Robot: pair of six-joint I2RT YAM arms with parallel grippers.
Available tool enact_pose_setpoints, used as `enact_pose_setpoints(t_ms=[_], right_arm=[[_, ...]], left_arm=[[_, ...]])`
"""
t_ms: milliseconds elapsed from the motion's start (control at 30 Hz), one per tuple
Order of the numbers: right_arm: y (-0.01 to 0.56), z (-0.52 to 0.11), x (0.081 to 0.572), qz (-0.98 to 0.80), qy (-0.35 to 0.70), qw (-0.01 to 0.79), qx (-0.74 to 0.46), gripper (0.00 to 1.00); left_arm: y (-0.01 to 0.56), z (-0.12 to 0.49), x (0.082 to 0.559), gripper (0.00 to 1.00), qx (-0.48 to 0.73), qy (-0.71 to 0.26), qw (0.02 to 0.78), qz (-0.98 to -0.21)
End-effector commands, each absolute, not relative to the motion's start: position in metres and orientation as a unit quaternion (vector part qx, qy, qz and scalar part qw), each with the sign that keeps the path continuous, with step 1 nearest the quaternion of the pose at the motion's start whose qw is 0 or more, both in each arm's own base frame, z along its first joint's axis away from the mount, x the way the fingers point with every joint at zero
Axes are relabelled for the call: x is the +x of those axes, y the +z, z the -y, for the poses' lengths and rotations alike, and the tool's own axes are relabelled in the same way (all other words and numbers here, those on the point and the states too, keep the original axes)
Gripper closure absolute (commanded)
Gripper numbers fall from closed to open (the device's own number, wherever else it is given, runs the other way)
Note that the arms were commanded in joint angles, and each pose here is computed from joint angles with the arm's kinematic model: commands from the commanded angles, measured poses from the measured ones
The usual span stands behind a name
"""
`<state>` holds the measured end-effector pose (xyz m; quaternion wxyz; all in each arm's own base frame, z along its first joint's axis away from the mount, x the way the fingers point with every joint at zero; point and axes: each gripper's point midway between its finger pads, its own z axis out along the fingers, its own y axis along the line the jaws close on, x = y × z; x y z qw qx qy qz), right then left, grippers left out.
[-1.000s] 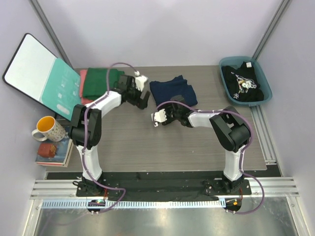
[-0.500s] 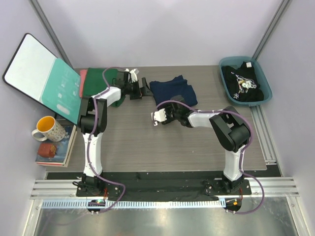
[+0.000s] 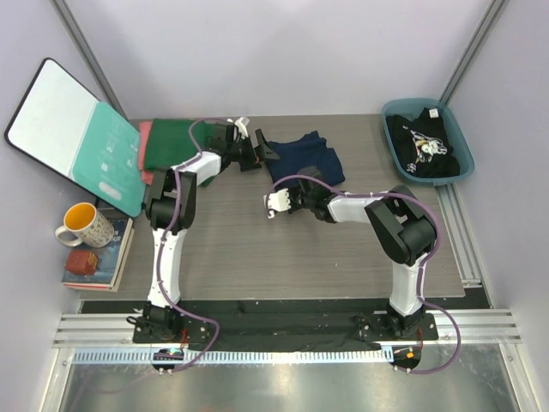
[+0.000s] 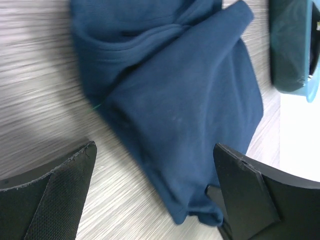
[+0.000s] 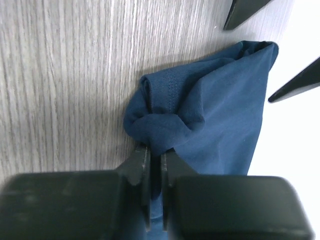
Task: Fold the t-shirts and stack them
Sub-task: Put the neatly folded tshirt into the corner of the board with the left arm
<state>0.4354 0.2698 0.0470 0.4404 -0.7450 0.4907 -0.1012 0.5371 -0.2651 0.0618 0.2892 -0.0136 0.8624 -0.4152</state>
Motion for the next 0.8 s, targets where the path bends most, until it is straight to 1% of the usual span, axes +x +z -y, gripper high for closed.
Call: enact_pose_setpoints(t_ms=[0,167,500,767], right_arm=[[0.069,-0.274,0.447,-0.486,-0.119,0.462,-0.733,0.99],[0.083,-0.278,0.456,-0.481,-0.132,0.473,-0.726,0.99],[0.121,-0.282,0.479,-0.484,-0.164,0.513,-0.690,0.99],[0.127,-0.280,0.481,-0.485,-0.172,0.520,-0.682,0.99]], left_arm=[[0.059,0.290,0.536,0.00,-0.015,-0.437,0.281,-0.854],[0.062,0.308,0.530,0.00,-0.001,-0.447,0.280,-0.849],[0.068,0.308,0.520,0.00,0.016,-0.450,0.279,-0.848],[0.062,0.309,0.517,0.00,0.015,-0.449,0.268,-0.852]])
